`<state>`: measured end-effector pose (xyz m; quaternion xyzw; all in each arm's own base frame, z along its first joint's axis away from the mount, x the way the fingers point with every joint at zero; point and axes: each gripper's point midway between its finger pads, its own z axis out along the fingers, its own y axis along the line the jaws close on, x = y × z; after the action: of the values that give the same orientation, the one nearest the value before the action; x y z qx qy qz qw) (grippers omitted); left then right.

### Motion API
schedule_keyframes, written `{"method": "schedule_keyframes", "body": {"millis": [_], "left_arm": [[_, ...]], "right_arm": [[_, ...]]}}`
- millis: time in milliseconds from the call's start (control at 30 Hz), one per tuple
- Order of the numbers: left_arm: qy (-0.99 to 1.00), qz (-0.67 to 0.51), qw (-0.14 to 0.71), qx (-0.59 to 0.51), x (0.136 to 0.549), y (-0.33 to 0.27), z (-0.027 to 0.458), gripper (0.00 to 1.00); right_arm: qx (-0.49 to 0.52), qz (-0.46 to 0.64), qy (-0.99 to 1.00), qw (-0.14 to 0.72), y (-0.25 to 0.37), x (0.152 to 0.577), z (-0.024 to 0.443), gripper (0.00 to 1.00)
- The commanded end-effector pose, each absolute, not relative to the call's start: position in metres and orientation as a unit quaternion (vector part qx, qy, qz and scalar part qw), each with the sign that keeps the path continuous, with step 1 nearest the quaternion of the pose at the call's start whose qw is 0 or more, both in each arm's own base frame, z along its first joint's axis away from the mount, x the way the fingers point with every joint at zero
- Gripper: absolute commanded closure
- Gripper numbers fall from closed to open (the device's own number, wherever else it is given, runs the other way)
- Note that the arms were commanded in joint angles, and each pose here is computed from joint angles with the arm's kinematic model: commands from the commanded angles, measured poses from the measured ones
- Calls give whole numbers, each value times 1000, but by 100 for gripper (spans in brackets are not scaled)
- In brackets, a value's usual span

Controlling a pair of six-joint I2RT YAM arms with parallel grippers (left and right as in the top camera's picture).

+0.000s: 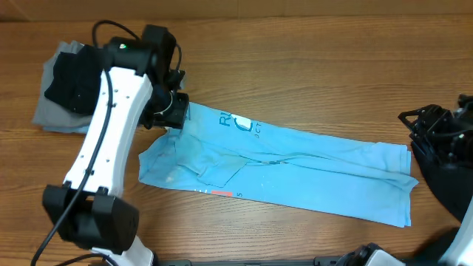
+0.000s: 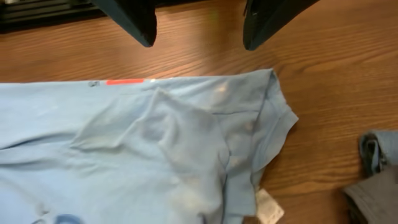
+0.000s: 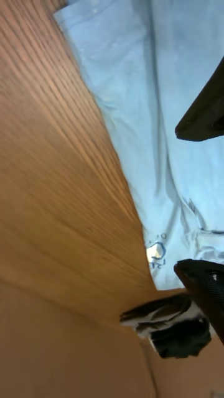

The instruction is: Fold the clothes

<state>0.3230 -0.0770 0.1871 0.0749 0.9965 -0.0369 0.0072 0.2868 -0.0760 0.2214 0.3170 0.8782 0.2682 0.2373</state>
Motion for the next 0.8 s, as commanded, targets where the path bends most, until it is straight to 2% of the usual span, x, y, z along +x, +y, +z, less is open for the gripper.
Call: {"method": "schedule_keyframes", "body": {"millis": [0, 67, 167, 367, 567, 600, 633, 700, 733, 767], "left_arm": [[993, -69, 1, 96, 318, -107, 170, 48], [989, -81, -16, 120, 310, -127, 143, 43], [985, -90, -46, 139, 290, -143, 108, 42], [978, -94, -116, 143, 243, -141, 52, 42], [982, -87, -81, 145, 249, -138, 23, 43], [983, -85, -74, 145, 252, -138, 21, 45], [984, -83, -66, 147, 256, -137, 19, 54], [984, -83, -64, 147, 256, -138, 19, 77], [983, -81, -72, 145, 253, -136, 20, 96], [983, -78, -78, 144, 252, -134, 22, 96]], "right_arm": [[344, 206, 891, 213, -77, 273, 213, 43], [356, 175, 901, 176, -73, 267, 191, 45], [368, 155, 904, 152, -76, 266, 168, 38], [372, 157, 904, 139, -78, 268, 159, 35], [382, 156, 900, 141, -80, 270, 159, 33], [383, 156, 900, 141, -80, 270, 159, 33], [383, 156, 899, 142, -80, 270, 159, 32], [389, 149, 898, 144, -83, 271, 158, 32], [410, 126, 892, 143, -91, 268, 155, 32], [422, 115, 888, 142, -96, 267, 153, 29]]}}
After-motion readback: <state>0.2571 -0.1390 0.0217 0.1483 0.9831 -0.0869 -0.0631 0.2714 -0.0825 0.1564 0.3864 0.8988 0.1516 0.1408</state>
